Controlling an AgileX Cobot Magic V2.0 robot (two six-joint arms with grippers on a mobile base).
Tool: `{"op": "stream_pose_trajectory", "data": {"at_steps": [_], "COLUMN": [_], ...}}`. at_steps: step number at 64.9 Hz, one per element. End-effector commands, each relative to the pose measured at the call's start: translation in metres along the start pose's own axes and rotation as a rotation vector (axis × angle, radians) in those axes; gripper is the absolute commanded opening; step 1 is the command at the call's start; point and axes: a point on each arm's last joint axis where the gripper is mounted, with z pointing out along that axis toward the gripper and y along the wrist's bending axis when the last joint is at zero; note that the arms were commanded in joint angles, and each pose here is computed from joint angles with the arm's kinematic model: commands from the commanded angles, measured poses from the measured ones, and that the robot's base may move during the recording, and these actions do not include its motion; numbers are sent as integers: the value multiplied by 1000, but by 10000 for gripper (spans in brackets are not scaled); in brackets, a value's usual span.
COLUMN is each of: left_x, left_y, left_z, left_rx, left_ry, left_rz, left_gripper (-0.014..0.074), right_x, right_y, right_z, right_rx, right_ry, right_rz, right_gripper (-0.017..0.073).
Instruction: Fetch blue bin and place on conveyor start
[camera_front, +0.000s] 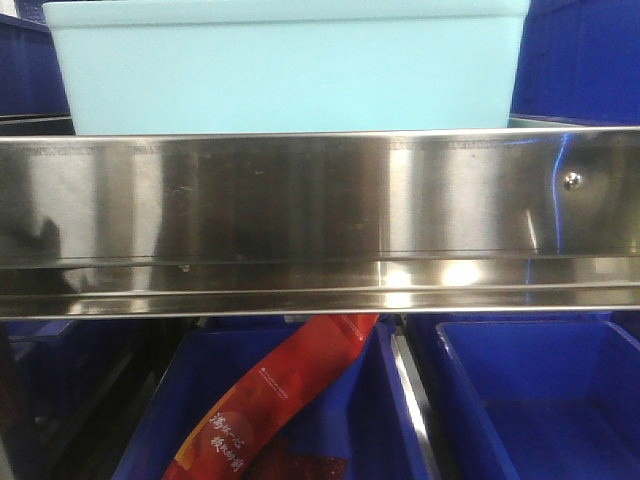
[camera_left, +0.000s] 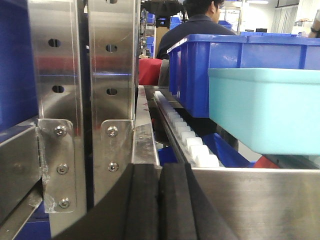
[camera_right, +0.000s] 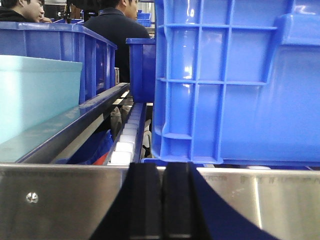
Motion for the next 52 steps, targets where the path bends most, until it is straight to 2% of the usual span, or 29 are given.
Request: {"op": "stream_pose_trajectory", "data": {"at_steps": [1, 33, 45, 52], "left_x": [-2, -3, -8, -9], "left_y": [0, 0, 0, 0], "left_z": [0, 0, -1, -1], "left_rx": [0, 0, 3, 4], "left_ry": [-20, -25, -89, -95], "left_rz": [-4, 0, 0, -1], "left_gripper": [-111, -111, -111, -111], "right_x": [-2, -2, -3, -9], "right_y": [0, 0, 0, -1], "right_z": [0, 0, 0, -1], "right_rx": [5, 5, 6, 11], "right_ry": [-26, -26, -35, -99], "right_rz": [1, 1, 1, 1], "right_gripper": [-165, -165, -165, -165]}}
